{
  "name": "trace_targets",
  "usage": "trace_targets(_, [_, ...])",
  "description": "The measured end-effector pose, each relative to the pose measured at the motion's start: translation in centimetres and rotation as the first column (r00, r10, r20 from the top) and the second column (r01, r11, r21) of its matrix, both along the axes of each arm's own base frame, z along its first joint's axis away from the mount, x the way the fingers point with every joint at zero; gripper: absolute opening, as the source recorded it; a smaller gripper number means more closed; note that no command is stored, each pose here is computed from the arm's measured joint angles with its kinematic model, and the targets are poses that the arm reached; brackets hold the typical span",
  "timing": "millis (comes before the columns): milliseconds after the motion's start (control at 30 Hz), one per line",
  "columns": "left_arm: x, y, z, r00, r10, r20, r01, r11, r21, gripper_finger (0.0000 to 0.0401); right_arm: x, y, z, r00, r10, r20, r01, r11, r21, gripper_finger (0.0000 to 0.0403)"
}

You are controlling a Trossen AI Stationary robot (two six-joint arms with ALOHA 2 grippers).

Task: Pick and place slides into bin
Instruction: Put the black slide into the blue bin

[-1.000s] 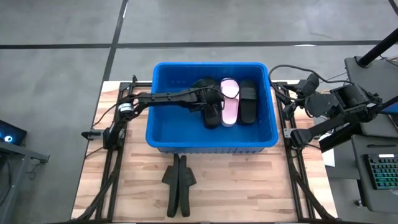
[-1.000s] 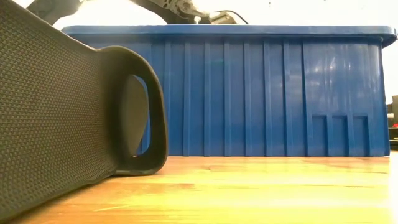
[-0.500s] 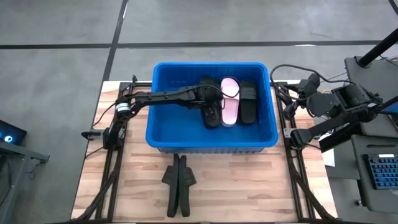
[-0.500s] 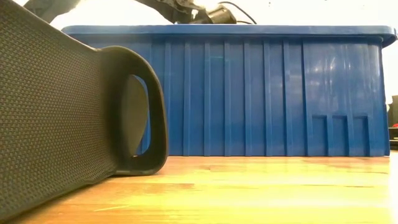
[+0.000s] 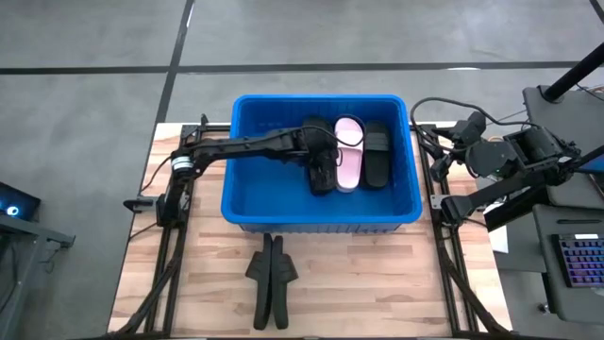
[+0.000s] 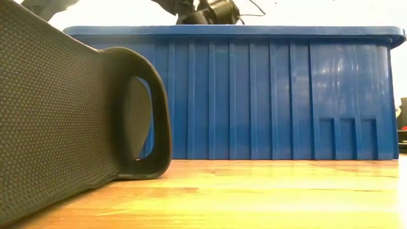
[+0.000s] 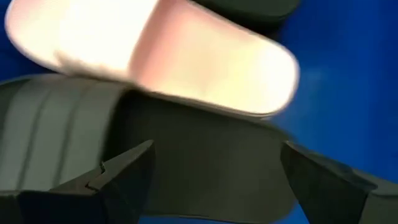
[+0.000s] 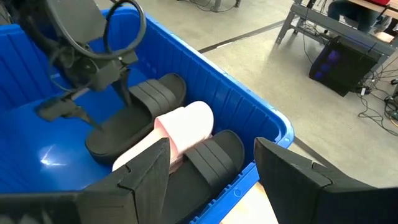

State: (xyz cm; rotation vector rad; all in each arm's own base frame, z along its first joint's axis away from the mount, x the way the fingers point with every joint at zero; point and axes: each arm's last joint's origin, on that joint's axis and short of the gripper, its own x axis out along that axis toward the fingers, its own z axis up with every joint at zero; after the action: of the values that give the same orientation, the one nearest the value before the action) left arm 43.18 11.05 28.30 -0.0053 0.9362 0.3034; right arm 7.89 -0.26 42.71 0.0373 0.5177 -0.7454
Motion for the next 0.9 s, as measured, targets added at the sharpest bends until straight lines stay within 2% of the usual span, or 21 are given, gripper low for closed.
trace_targets(333, [-0.9,-0.5,2.0,0.997,-0.051,0.052,0.054,0.997,-0.062,0.0327,0.0,0.0,0.0,1.0,0.001,0.0,-0.001,1.0,0.0,0.0224])
trace_targets(633, [-1.6,-1.1,3.7,0.99,0.012,0.141,0.022,0.971,-0.239,0.0327,0.0,0.0,0.0,1.0,0.0,0.001,0.0,1.0,0.001,0.0224])
trace_targets(767, [-1.7,-1.5,4.4,0.984,0.022,0.177,0.042,0.935,-0.352,0.0327,0.0,0.0,0.0,1.0,-0.002,0.002,0.002,1.0,0.001,0.0224])
trace_targets(900, [-1.7,-2.1,5.8,0.972,0.034,0.232,0.097,0.843,-0.529,0.0327,-0.2,0.0,0.0,1.0,-0.003,-0.007,0.003,1.0,-0.005,0.0224])
